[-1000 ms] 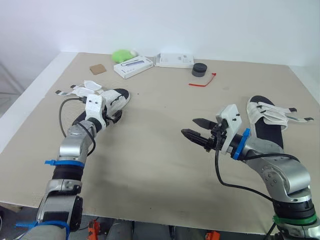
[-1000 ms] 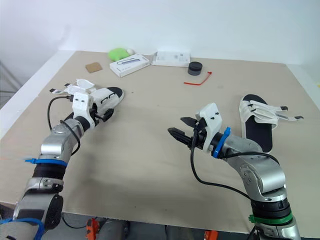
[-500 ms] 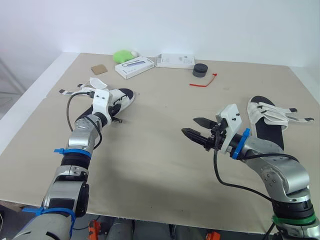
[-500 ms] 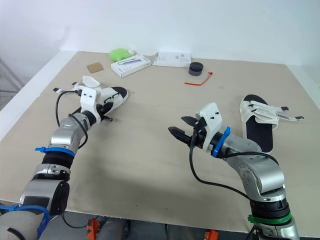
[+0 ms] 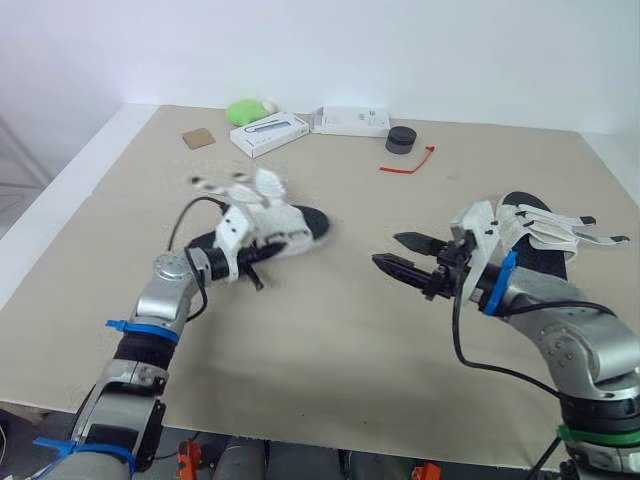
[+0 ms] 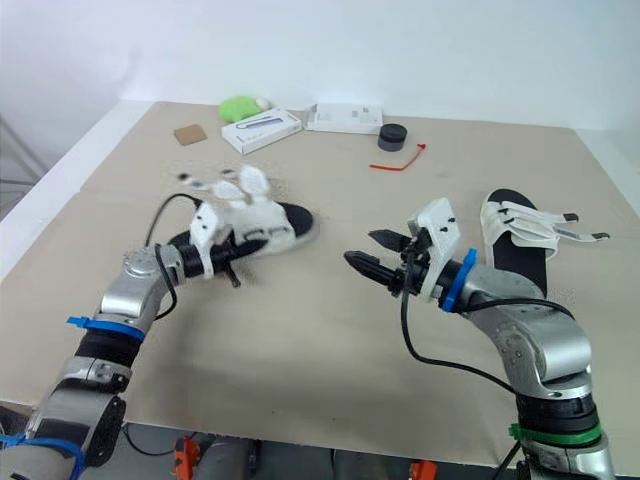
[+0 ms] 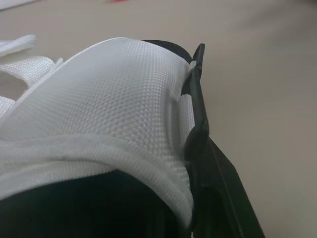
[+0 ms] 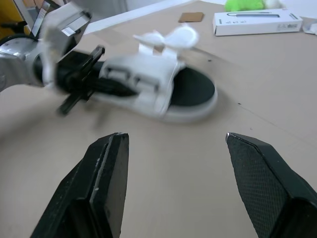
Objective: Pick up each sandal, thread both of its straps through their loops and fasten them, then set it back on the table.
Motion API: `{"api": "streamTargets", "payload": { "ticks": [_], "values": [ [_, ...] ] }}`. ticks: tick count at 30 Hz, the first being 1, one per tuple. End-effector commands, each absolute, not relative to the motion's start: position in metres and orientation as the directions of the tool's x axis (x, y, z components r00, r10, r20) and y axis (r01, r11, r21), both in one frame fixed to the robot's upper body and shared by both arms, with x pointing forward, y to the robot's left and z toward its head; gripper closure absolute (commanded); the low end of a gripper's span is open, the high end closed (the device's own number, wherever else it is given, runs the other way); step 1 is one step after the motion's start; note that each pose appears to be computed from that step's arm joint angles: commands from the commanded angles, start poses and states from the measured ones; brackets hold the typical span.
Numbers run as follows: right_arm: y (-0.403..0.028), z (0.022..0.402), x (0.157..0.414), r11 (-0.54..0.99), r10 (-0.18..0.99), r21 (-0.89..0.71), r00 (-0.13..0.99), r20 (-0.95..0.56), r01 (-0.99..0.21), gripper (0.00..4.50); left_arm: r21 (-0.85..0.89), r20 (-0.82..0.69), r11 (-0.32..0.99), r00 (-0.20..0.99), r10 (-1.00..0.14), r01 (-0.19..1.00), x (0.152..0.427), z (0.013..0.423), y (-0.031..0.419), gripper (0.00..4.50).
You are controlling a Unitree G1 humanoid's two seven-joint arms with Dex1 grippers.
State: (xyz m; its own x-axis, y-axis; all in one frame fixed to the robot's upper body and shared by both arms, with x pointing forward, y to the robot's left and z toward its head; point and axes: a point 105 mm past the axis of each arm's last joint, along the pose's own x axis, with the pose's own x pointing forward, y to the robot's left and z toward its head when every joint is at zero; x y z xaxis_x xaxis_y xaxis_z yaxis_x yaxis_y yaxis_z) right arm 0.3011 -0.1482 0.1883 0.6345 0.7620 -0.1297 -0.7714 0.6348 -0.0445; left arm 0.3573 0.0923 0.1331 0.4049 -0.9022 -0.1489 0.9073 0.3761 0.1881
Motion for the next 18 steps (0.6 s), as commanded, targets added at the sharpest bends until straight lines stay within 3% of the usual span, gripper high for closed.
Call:
{"api": "streamTargets", "payload": {
  "ticks": [1, 5, 8, 13, 18],
  "values": [
    [-0.160, 0.199, 0.295, 0.607, 0.782, -0.040, 0.605, -0.147, -0.794, 1.09, 0.203, -0.166, 0.109, 0.144, -0.976, 0.973, 0.327, 0.144, 0.077, 4.48],
    [-0.175, 0.196, 0.289, 0.592, 0.782, -0.007, 0.577, -0.233, -0.806, 1.09, 0.161, -0.213, -0.054, -0.019, -0.977, 0.985, 0.313, 0.138, 0.067, 4.48],
    [-0.185, 0.198, 0.293, 0.602, 0.777, 0.028, 0.578, -0.248, -0.798, 1.09, 0.139, -0.234, -0.090, -0.055, -0.971, 0.986, 0.311, 0.127, 0.058, 4.48],
    [-0.191, 0.191, 0.302, 0.606, 0.765, 0.030, 0.573, -0.293, -0.795, 1.09, 0.120, -0.245, -0.071, -0.040, -0.969, 0.990, 0.311, 0.114, 0.052, 4.48],
    [-0.188, 0.197, 0.318, 0.564, 0.804, 0.103, 0.517, -0.292, -0.819, 1.09, 0.055, -0.219, 0.028, 0.040, -0.975, 0.998, 0.314, 0.107, 0.046, 4.48]
  ]
}}
